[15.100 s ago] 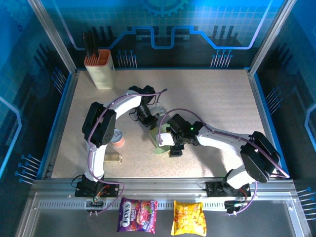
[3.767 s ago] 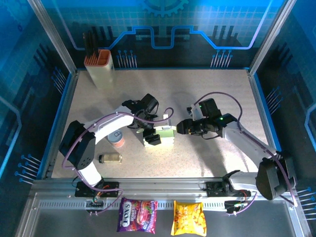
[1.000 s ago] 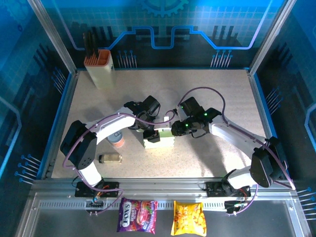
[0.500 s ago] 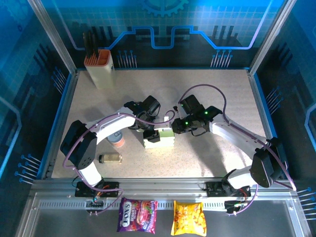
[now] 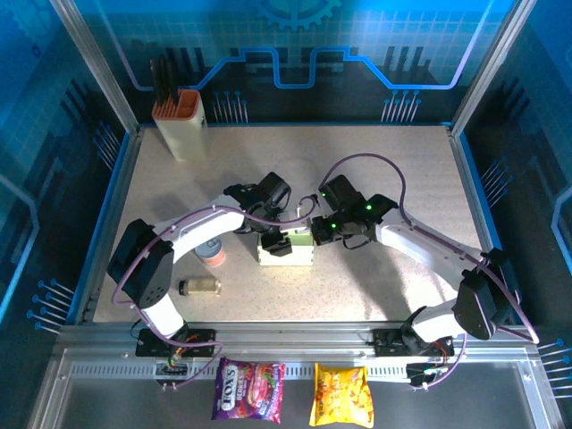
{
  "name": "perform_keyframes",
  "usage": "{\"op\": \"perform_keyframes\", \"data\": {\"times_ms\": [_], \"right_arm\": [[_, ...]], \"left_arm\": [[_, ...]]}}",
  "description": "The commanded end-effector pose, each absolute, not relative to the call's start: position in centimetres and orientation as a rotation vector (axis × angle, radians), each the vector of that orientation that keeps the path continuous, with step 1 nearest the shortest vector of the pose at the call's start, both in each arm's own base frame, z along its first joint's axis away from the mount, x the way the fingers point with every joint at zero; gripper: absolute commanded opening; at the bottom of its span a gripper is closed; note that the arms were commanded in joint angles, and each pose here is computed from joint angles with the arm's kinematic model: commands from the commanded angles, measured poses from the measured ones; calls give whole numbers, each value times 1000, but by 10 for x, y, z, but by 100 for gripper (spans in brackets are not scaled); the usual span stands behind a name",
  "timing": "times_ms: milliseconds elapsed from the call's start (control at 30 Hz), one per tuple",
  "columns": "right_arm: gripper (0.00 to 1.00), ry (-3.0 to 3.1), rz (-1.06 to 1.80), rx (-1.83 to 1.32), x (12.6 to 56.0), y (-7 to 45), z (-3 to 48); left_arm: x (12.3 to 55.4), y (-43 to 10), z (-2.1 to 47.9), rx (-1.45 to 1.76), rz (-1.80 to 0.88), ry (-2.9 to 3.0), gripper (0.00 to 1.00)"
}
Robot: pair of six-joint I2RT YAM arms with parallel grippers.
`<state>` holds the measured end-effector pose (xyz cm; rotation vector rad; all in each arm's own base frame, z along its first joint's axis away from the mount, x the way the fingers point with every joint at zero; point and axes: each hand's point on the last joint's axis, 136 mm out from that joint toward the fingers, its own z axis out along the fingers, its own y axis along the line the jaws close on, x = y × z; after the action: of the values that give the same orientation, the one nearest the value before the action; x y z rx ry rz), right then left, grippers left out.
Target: Fold the paper box
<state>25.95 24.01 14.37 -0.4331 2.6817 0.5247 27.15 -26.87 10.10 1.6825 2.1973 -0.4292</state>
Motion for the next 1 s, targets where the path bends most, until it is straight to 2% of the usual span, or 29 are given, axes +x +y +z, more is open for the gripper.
{"op": "perform_keyframes", "data": {"times_ms": [0, 233, 433, 967], "right_arm": [[0, 2696, 497, -415, 254, 240, 139], [0, 2685, 482, -382, 253, 239, 138], [0, 2676, 457, -332, 256, 235, 142], [0, 2666, 541, -273, 251, 245, 155]], "left_arm": [[276, -271, 115, 1597, -406, 2174, 56], [273, -263, 111, 1550, -378, 2219, 56], [264, -264, 108, 1537, -404, 2241, 47], [253, -276, 95, 1550, -421, 2269, 46]]}}
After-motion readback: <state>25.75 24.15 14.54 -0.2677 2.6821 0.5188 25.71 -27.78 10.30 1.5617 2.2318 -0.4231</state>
